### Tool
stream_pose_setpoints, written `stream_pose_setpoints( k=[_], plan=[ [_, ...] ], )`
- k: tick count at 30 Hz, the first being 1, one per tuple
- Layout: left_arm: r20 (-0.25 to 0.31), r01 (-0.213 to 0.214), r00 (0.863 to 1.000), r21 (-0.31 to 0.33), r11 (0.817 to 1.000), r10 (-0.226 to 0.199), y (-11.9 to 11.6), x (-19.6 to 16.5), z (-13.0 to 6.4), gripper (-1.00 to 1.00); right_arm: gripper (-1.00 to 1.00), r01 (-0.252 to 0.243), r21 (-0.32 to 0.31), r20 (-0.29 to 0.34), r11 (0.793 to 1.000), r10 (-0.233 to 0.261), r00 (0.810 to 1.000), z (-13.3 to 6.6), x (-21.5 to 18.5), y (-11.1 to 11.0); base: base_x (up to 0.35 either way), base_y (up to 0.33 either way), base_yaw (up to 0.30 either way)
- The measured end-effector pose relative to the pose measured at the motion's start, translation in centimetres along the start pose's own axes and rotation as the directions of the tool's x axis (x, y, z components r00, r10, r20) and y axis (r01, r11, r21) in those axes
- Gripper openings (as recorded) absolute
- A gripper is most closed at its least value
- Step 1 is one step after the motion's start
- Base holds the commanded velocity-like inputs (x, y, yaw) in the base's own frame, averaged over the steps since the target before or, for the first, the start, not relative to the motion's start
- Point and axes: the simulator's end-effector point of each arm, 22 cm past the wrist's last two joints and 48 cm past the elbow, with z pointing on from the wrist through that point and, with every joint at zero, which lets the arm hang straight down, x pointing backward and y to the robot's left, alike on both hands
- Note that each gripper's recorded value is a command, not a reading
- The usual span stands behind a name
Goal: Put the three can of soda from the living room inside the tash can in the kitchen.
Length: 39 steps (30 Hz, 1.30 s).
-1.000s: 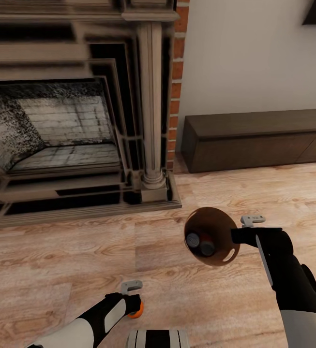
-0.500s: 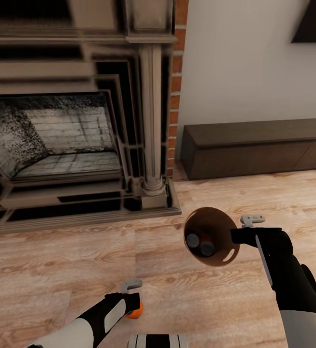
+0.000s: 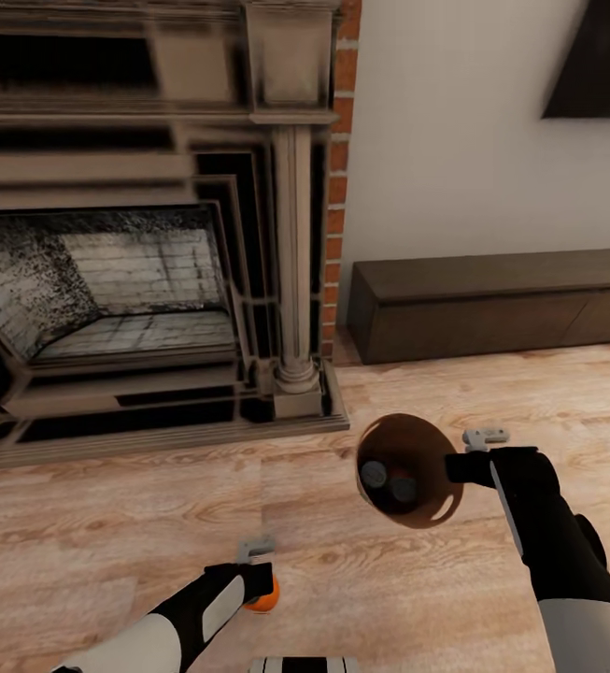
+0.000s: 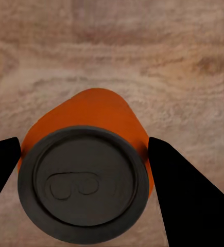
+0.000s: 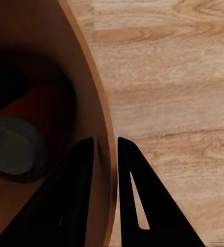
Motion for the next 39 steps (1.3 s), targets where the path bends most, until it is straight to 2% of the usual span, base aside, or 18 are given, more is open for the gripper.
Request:
stream_pose_setpoints(
  k=[3,6,8,11,14,19,20,23,25,27,28,32,33,37,39],
  plan=[
    [0.023,-0.006,1.0,0.017,1.0,0.006,-0.9,-1.3,-0.6,-1.0,-1.0,0.003,0.011,-0.012,1.0,-0.003,1.0,0.0,0.4,-0.4,0.0,0.0,0.0],
    [0.044,-0.021,0.999,0.057,0.998,0.019,-3.0,-3.1,-1.7,-1.0,-1.0,-0.005,0.001,-0.018,1.0,0.005,1.0,-0.2,0.5,-0.2,0.0,0.0,0.0],
    [0.082,-0.044,0.996,0.119,0.992,0.034,-6.2,-5.8,-3.4,-1.0,-1.0,-0.009,-0.004,-0.028,1.0,0.009,1.0,-0.2,0.9,-0.2,0.0,0.0,0.0],
    [0.119,-0.076,0.991,0.163,0.984,0.057,-8.8,-8.4,-5.6,-1.0,-1.0,-0.008,0.006,-0.047,1.0,0.009,0.999,-0.1,1.4,-0.6,0.0,0.0,0.0],
    [0.146,-0.109,0.986,0.166,0.98,0.085,-10.3,-10.4,-8.0,-1.0,-1.0,-0.008,0.017,-0.075,1.0,0.009,0.997,0.2,2.3,-1.1,0.0,0.0,0.0],
    [0.198,-0.17,0.971,0.182,0.968,0.133,-13.1,-13.4,-12.3,-1.0,-1.0,-0.016,0.036,-0.071,0.999,0.019,0.997,-0.4,2.1,-1.7,0.0,0.0,0.0],
    [0.216,-0.185,0.966,0.194,0.963,0.142,-14.0,-14.2,-13.6,-1.0,-1.0,-0.023,0.051,-0.068,0.998,0.026,0.997,-0.6,1.9,-2.0,0.0,0.0,0.0],
    [0.245,-0.216,0.956,0.21,0.953,0.163,-15.4,-15.2,-15.8,-1.0,-1.0,-0.009,0.128,-0.06,0.992,0.017,0.998,-1.2,1.6,-3.8,0.0,0.0,0.0],
    [0.265,-0.254,0.945,0.223,0.941,0.192,-16.6,-16.0,-18.0,-1.0,-1.0,-0.023,0.186,-0.051,0.982,0.033,0.998,-1.8,1.4,-5.3,0.0,0.0,0.0],
    [0.282,-0.27,0.938,0.224,0.936,0.203,-17.1,-16.4,-19.2,-1.0,-1.0,-0.03,0.23,-0.046,0.973,0.042,0.998,-2.4,1.3,-6.7,0.0,0.0,0.0],
    [0.293,-0.28,0.933,0.225,0.933,0.209,-17.4,-16.7,-19.9,-1.0,-1.0,-0.056,0.238,-0.04,0.97,0.068,0.997,-2.6,1.4,-7.4,0.0,0.0,0.0],
    [0.313,-0.307,0.922,0.226,0.925,0.229,-18.1,-17.2,-21.7,-1.0,-1.0,-0.1,0.248,-0.018,0.964,0.107,0.994,-3.5,1.0,-8.5,0.0,0.0,0.0],
    [0.32,-0.328,0.915,0.233,0.915,0.247,-18.6,-17.3,-22.9,-1.0,-1.0,-0.116,0.251,-0.014,0.961,0.123,0.992,-3.7,1.0,-8.8,0.0,0.0,0.0],
    [0.357,-0.404,0.881,0.223,0.887,0.311,-19.7,-17.8,-27.0,-1.0,-1.0,-0.114,0.315,-0.018,0.942,0.126,0.992,-4.5,1.1,-10.5,0.0,0.0,0.0],
    [0.369,-0.418,0.872,0.215,0.882,0.323,-19.9,-17.9,-28.1,-1.0,-1.0,-0.111,0.328,-0.018,0.938,0.124,0.992,-4.8,1.1,-10.9,0.0,0.0,0.0]
  ],
)
